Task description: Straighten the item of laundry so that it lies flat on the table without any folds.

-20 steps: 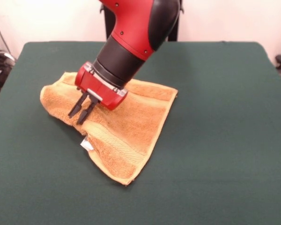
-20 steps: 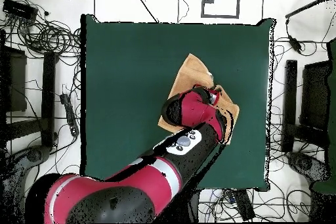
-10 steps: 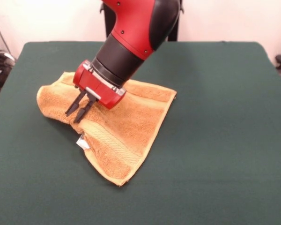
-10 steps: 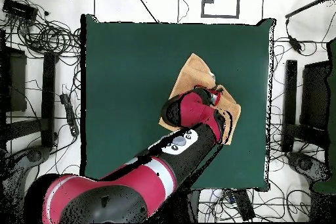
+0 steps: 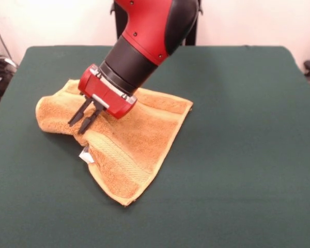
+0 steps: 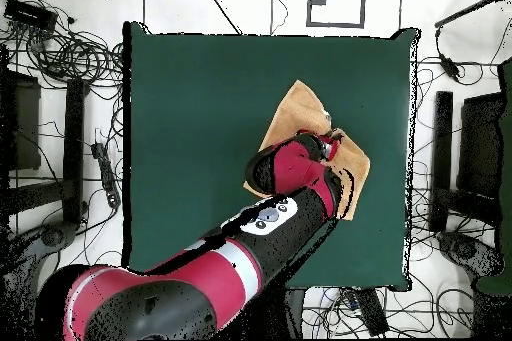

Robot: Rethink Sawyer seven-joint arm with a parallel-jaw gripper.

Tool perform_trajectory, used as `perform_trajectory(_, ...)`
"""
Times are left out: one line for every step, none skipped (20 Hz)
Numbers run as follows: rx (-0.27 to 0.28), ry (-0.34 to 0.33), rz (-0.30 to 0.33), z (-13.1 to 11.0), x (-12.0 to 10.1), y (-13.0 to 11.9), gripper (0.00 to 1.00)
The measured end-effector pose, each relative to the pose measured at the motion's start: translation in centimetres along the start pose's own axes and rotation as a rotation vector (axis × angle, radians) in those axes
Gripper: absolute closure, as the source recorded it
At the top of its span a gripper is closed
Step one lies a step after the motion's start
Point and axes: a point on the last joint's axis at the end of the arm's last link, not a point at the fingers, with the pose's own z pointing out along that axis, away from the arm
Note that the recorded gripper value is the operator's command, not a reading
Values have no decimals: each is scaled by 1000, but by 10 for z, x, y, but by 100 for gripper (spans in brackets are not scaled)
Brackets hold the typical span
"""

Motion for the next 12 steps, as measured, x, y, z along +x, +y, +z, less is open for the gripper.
perform_trajectory(3,-2,-2,0,0,-1,100)
perform_trajectory(7,-5,-5,1,-1,-3,100)
perform_trajectory(11,-8,-8,1,-1,-4,100)
perform_trajectory(14,-10,-10,1,-2,-6,100)
perform_trajectory(16,-12,-11,1,-2,-6,100)
perform_trajectory(18,-14,-12,1,-3,-7,100)
perform_trajectory(22,-19,-14,0,-5,-9,100)
perform_trajectory(25,-22,-16,0,-5,-10,100)
perform_trajectory(26,-24,-16,0,-6,-11,100)
perform_trajectory(29,-25,-18,0,-6,-12,100)
perform_trajectory(38,-29,-26,0,-7,-14,100)
perform_trajectory(42,-31,-30,0,-7,-15,100)
